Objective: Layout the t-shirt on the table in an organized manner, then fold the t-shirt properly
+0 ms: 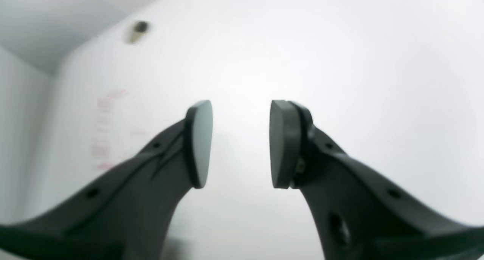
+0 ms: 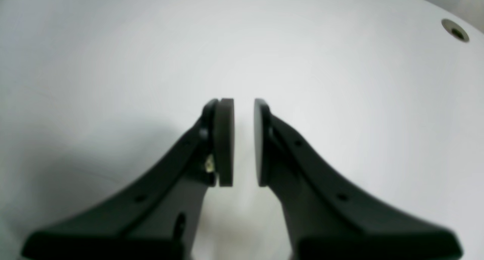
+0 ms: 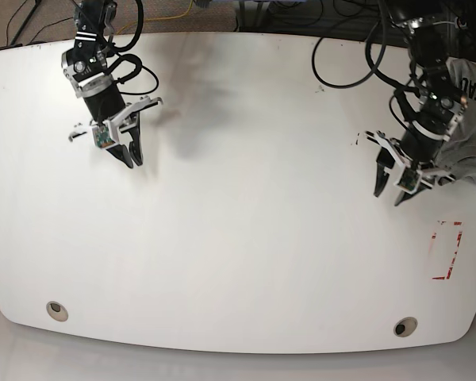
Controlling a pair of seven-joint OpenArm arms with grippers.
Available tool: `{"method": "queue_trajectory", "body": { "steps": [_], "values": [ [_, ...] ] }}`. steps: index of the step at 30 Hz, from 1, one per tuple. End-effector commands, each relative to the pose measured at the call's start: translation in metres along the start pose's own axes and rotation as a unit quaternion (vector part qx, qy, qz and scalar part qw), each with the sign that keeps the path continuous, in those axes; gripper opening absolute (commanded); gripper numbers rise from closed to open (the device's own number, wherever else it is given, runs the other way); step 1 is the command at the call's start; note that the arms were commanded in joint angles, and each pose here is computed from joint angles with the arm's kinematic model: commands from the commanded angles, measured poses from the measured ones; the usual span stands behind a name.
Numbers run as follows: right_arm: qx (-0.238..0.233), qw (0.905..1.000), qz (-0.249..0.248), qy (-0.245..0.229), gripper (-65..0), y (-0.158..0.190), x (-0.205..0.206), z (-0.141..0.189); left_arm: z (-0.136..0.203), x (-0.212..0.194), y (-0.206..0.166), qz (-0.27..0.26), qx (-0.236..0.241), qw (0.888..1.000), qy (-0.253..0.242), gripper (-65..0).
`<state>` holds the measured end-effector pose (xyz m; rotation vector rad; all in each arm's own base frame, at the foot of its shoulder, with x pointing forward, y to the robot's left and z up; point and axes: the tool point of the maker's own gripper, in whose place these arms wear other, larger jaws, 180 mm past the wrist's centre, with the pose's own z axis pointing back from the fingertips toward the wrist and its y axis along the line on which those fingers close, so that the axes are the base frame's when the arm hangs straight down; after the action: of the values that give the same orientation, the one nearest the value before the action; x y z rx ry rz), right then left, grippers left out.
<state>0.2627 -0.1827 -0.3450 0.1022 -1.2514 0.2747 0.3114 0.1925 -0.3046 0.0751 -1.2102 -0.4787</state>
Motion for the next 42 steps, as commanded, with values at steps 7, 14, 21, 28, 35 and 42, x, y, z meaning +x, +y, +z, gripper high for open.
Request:
{"method": "queue_trajectory", "body": {
  "steps": [7,14,21,28,35,42],
  "values": [
    [-0.004,0.9997,-0.024,-0.008,-56.1,0.006,-0.002,0.044,0.040,-0.017,-0.033,0.060,0.018,0.997,-0.034,-42.5],
    [0.004,0.9981,-0.055,0.025,-56.3,0.026,-0.017,0.083,0.096,-0.052,-0.078,0.094,-0.005,0.995,0.031,-42.5],
    [0.011,0.9939,-0.083,0.072,-56.6,0.049,-0.036,0.121,0.155,-0.090,-0.119,0.134,-0.026,0.983,0.121,-42.5],
    [0.015,0.9852,-0.105,0.134,-56.9,0.066,-0.063,0.162,0.211,-0.119,-0.145,0.176,-0.046,0.963,0.197,-42.5],
    [0.025,0.9662,-0.147,0.210,-56.9,0.096,-0.093,0.211,0.260,-0.146,-0.157,0.224,-0.066,0.938,0.255,-42.5],
    [0.039,0.9406,-0.193,0.276,-56.9,0.128,-0.132,0.247,0.294,-0.193,-0.170,0.254,-0.077,0.910,0.319,-42.5]
  ]
}}
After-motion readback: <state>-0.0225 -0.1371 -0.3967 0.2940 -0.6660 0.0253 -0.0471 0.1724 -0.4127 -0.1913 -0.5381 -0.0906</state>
